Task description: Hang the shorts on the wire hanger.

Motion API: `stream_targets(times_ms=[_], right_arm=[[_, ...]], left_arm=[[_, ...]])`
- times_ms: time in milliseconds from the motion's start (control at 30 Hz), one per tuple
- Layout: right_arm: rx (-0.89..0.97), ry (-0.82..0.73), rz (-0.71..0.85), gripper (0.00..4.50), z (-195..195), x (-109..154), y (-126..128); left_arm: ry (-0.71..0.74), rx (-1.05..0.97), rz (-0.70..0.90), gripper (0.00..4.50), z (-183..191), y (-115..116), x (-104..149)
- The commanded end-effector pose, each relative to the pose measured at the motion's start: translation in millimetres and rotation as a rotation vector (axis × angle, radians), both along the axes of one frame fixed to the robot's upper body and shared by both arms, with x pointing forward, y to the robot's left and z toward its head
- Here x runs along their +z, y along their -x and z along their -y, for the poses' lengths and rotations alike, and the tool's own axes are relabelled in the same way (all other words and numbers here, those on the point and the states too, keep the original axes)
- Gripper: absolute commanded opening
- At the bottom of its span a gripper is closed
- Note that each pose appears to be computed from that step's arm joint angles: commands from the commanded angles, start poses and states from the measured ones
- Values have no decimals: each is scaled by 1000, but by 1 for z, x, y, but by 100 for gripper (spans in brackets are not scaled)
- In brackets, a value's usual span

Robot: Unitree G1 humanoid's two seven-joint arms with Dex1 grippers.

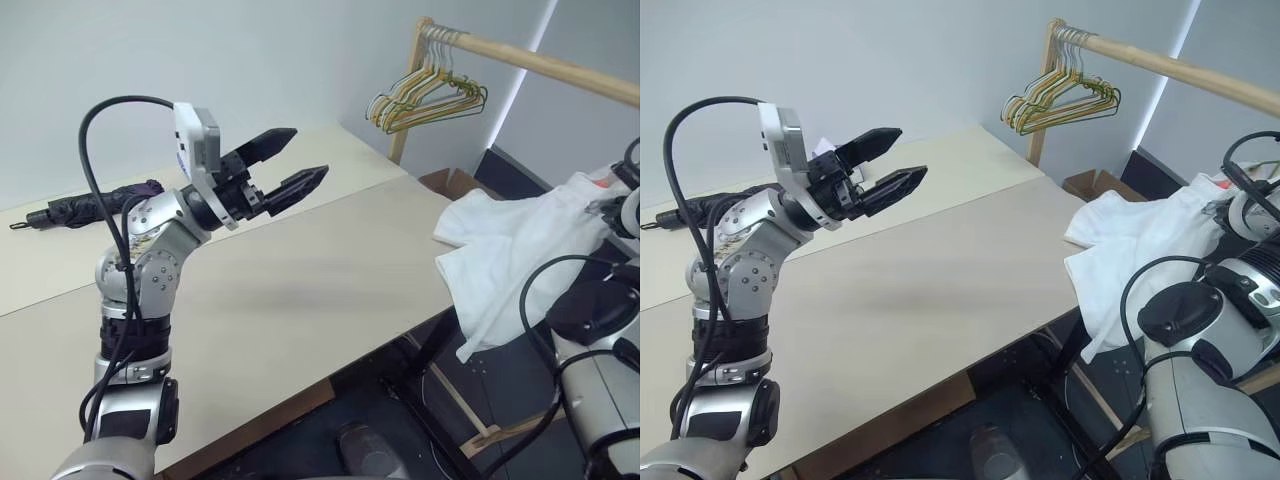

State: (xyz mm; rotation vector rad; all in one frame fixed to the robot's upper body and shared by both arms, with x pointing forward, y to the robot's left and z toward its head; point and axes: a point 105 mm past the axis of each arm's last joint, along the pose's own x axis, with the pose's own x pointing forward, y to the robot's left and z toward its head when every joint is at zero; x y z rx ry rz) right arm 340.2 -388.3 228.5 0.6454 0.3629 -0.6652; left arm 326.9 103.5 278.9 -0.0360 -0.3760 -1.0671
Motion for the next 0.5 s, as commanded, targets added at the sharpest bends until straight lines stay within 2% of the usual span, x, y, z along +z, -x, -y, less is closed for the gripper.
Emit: stream_targets(times_ms=[33, 67, 100, 267, 333, 500], right_arm=[[-44, -2, 25, 0, 5, 0, 2], [-39, -8, 20, 49, 3, -2, 2], [-23, -4, 22, 65, -1, -4, 0], [-1, 27, 35, 228, -9, -4, -5], [-4, 49, 40, 274, -9, -4, -6], [-34, 131, 41, 448, -3, 0, -5]], left_arm=[[5, 0, 63, 448, 1, 5, 14], [5, 0, 63, 450, 1, 5, 14], [4, 0, 61, 450, 1, 5, 13], [1, 3, 56, 450, 1, 5, 11], [-1, 5, 55, 450, 2, 4, 11], [-2, 9, 54, 450, 1, 4, 11]])
